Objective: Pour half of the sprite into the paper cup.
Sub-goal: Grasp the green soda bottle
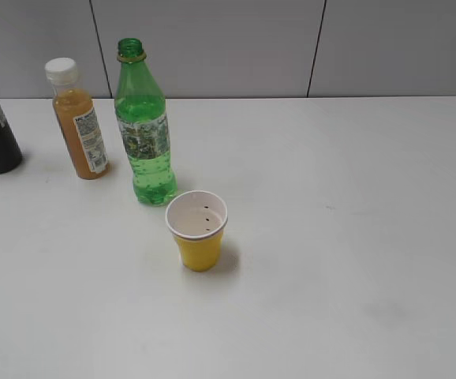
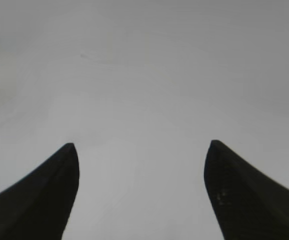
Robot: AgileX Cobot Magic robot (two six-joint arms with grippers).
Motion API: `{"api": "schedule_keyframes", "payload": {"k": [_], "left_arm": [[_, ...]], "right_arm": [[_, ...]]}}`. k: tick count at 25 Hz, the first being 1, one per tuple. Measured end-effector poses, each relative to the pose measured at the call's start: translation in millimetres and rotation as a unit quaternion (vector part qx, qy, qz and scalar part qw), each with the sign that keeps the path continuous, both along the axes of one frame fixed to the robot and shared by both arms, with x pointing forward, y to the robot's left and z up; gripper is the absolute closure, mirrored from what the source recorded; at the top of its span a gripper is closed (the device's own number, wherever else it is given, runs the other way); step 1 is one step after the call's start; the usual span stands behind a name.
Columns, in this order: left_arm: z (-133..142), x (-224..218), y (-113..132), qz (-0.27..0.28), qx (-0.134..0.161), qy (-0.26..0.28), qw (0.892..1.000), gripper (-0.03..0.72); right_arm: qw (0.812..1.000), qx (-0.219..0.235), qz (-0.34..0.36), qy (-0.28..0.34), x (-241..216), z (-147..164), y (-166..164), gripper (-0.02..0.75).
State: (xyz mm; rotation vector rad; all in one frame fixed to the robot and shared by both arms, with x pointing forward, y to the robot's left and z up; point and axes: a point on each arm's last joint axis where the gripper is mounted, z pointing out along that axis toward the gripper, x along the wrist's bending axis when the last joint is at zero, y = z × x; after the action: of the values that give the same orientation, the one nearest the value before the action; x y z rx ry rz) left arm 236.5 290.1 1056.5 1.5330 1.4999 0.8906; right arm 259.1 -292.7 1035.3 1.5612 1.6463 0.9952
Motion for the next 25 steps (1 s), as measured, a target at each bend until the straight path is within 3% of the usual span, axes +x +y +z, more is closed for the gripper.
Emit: {"api": "schedule_keyframes", "payload": {"k": [7,25], "left_arm": [[0.0,0.0,0.0,0.000,0.000,0.000,1.000,0.100],[0.0,0.0,0.0,0.000,0.000,0.000,1.000,0.100]], "right_arm": [[0.999,0.001,-0.005,-0.041,-11.2,1.2,-0.5,0.150],[0.999,0.001,-0.005,-0.040,-11.3,1.1,-0.5,0.155]]}}
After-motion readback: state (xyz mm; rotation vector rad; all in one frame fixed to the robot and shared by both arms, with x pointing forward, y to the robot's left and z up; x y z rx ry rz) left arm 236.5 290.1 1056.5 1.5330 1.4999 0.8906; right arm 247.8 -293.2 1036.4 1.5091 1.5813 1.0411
